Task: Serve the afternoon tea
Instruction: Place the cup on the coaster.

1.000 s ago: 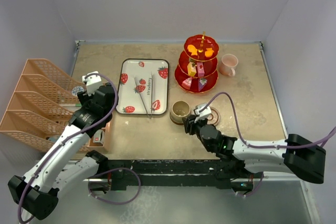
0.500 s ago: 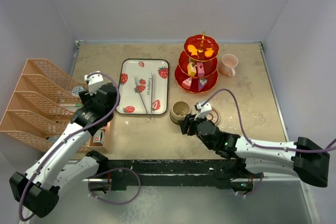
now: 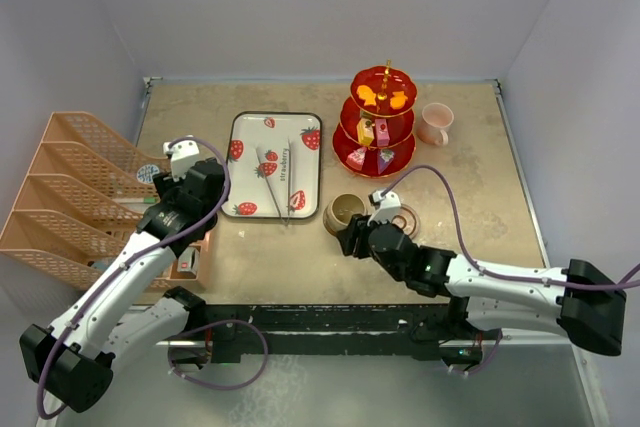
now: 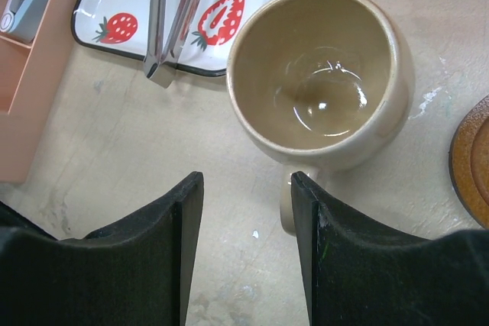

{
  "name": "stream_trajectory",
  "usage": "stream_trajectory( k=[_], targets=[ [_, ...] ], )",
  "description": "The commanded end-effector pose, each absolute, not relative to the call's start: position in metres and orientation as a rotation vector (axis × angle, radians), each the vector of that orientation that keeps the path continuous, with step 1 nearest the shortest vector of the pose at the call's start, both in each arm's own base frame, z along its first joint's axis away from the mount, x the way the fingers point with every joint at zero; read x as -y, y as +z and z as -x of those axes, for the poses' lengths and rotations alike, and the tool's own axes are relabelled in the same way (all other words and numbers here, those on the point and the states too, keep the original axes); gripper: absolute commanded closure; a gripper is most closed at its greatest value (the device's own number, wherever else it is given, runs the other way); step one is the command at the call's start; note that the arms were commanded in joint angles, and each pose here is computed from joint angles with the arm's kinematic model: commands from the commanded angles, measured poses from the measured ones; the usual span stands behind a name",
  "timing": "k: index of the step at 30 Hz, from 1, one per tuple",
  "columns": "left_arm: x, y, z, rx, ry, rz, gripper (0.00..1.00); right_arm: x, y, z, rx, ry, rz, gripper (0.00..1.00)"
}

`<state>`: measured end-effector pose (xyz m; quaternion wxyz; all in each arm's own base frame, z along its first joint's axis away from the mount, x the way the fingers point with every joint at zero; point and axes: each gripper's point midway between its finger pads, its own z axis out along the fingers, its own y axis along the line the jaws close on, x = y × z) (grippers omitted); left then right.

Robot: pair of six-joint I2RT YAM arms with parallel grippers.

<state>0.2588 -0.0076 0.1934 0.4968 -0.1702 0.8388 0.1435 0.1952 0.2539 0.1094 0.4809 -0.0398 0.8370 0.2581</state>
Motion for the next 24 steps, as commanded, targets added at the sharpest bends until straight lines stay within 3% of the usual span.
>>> stream_trajectory(
  k=[1,10,24],
  targets=[
    [0.010,0.205,-0.264,-1.997,0.324,0.424,0.23,-0.260,0.128,-0.204,-2.024,0.628,0.061,0.47],
    [0.010,0.205,-0.264,-1.999,0.325,0.422,0.23,-0.259,0.147,-0.209,-2.005,0.609,0.072,0.47],
    [0.009,0.210,-0.263,-1.980,0.315,0.425,0.23,-0.203,0.173,-0.232,-2.005,0.479,-0.067,0.46]
  ],
)
